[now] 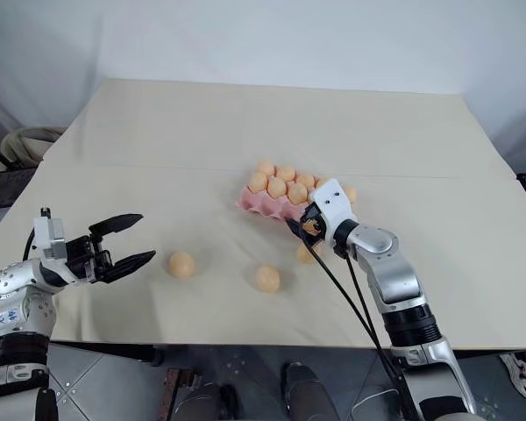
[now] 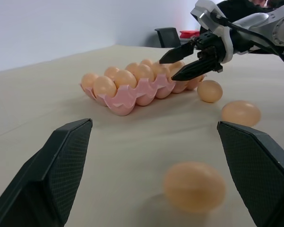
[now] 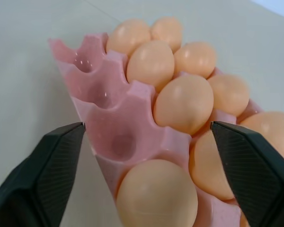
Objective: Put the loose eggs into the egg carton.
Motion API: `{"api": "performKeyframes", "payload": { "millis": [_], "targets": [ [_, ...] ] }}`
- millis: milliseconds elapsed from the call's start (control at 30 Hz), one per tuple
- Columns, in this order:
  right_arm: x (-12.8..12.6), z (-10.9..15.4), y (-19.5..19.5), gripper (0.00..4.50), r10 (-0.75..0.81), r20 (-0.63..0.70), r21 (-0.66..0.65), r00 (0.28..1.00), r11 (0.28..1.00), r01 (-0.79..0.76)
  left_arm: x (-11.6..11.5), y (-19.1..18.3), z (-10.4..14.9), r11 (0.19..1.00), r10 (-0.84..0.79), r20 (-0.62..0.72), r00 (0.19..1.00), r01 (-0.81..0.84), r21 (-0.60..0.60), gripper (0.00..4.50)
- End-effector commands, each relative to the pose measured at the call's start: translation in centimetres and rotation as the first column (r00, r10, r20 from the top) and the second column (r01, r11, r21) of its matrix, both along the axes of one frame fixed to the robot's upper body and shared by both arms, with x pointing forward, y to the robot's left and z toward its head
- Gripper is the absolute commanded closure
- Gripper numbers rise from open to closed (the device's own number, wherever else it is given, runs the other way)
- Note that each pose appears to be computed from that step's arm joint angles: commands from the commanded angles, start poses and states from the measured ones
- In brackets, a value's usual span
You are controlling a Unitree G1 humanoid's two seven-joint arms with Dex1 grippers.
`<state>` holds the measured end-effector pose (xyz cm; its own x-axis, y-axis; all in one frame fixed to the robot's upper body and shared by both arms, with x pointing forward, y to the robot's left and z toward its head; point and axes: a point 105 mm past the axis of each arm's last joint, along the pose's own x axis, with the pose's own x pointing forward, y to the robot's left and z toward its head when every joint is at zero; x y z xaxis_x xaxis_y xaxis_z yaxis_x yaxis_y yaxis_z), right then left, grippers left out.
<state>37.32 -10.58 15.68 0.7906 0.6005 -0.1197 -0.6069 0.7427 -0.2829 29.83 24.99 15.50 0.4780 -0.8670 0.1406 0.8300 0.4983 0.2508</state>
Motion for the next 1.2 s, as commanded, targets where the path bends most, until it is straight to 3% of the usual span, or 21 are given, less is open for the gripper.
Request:
{"api": "performKeyframes", "payload": {
  "millis": [33,167,300,600,1200],
  "targets": [
    [-1.4,3.0,-0.6,0.03,0.039,0.072,0.042,0.997,0.998,-0.042,0.1,-0.1,1.0,1.0,-0.01,0.041,0.999,0.01,-0.009,0.0],
    [-3.4,5.0,-1.5,0.03,0.079,0.086,0.15,0.993,0.984,-0.091,0.2,0.0,1.1,1.0,-0.01,0.041,0.999,0.011,-0.007,0.0],
    [-6.9,4.8,-3.4,0.03,0.15,0.079,0.198,0.986,0.967,-0.163,0.3,0.1,1.2,1.0,-0.012,0.038,0.999,0.012,-0.003,0.0],
    [-10.9,-1.2,-7.6,0.03,0.162,-0.008,0.041,0.987,0.986,-0.162,1.0,0.3,1.9,1.0,-0.027,0.037,0.999,0.026,0.015,0.0],
    [-7.2,-4.4,-3.3,0.03,0.065,-0.101,0.131,0.993,0.99,-0.052,0.9,0.3,2.2,0.999,-0.038,0.039,0.999,0.037,0.029,0.0]
  ]
}}
